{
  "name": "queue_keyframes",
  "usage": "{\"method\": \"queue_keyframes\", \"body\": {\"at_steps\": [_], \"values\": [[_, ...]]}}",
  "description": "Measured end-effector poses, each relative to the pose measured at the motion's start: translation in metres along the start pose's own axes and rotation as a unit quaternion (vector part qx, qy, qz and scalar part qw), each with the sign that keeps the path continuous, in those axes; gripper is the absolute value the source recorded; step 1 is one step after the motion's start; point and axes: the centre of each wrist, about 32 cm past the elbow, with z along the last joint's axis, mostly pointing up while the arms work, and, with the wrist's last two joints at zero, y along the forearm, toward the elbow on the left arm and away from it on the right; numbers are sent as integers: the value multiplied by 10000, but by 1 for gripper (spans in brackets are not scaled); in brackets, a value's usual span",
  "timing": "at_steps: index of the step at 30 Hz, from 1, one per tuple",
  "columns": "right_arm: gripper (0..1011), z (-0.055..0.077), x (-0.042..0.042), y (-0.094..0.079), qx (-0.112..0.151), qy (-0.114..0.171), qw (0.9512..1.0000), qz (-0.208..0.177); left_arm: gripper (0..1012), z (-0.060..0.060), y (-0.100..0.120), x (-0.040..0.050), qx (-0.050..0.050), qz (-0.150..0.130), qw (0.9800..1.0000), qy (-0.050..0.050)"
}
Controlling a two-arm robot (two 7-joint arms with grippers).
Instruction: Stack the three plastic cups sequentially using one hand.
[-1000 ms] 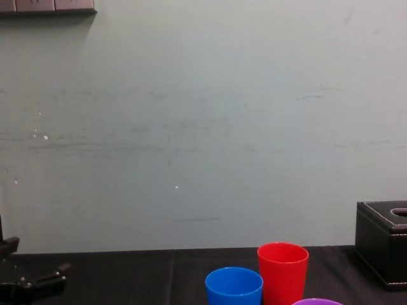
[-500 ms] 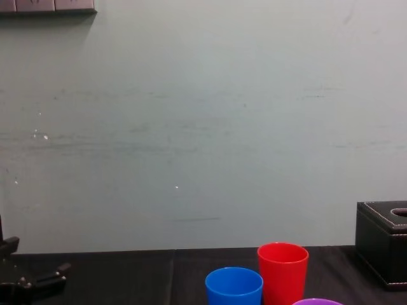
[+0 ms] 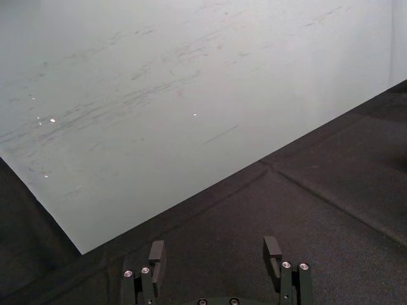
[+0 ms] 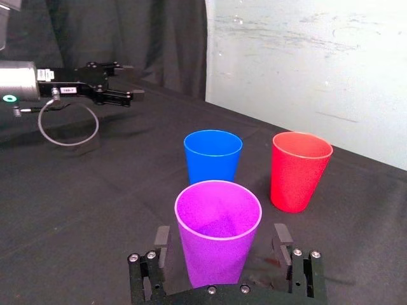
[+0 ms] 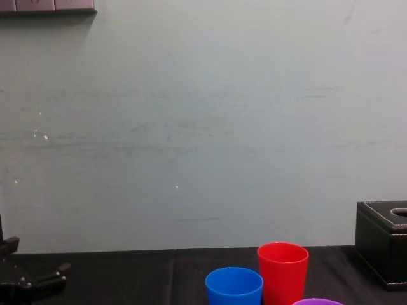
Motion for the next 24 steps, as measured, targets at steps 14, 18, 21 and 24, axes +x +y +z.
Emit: {"method": "queue_keyframes", "body": {"at_steps": [14,18,21,24], "values": [[1004,-54,40,214,59,62,10000,-13,1005,0,0,0,0,0,10000,0],[1004,-62,47,251,80,72,9999,22,1005,0,0,0,0,0,10000,0],[1004,-54,47,268,108,68,9999,51,1004,0,0,0,0,0,10000,0],[1004,-42,41,277,123,66,9999,82,1005,0,0,0,0,0,10000,0]]}}
